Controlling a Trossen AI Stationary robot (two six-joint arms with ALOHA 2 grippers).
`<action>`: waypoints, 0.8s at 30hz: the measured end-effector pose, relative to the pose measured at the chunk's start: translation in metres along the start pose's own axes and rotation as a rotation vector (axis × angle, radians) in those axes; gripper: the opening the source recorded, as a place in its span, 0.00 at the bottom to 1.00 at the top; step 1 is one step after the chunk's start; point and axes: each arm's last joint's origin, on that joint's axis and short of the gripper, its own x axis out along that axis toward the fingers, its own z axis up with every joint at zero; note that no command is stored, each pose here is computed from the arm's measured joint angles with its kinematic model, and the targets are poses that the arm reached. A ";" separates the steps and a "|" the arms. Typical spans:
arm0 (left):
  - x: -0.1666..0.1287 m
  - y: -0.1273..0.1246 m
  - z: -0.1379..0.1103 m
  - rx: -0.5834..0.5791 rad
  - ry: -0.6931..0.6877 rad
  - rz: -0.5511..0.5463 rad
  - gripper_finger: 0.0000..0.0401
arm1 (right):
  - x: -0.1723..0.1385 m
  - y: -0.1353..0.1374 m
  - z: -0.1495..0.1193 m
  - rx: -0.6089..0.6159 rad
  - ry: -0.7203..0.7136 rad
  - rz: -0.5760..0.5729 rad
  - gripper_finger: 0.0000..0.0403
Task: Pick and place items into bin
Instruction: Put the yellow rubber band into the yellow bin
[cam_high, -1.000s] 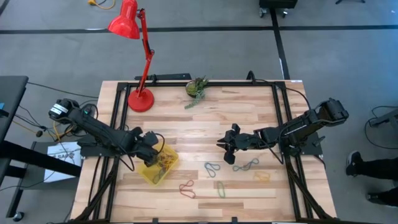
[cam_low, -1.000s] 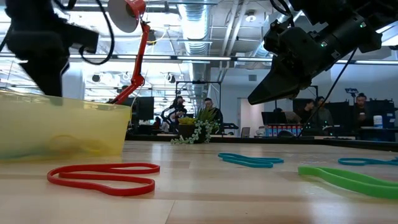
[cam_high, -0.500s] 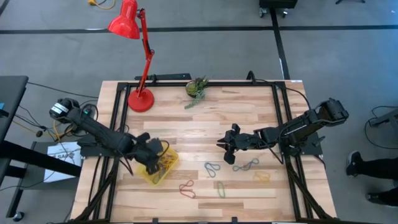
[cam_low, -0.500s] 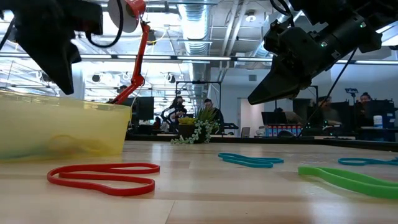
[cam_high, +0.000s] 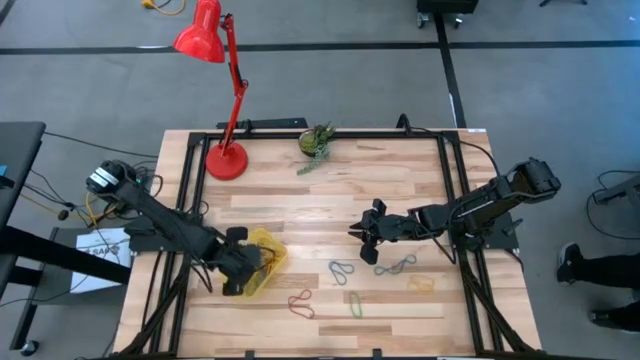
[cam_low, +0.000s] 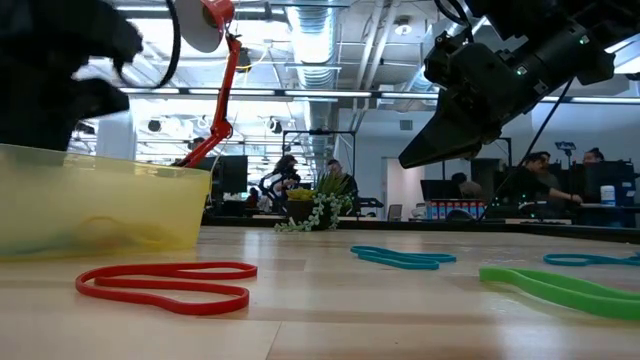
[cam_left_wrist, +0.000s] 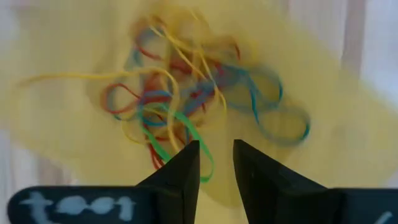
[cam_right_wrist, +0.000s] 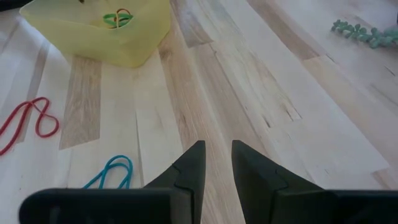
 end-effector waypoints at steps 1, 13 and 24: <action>0.005 -0.001 0.000 0.047 0.030 0.006 0.22 | 0.000 0.000 0.000 0.000 0.000 0.000 0.18; 0.031 0.003 0.003 0.083 0.154 0.109 0.22 | 0.000 0.000 0.000 -0.018 0.000 0.000 0.18; 0.014 0.002 0.017 0.131 0.130 0.157 0.22 | 0.000 0.000 0.000 -0.051 0.000 0.000 0.18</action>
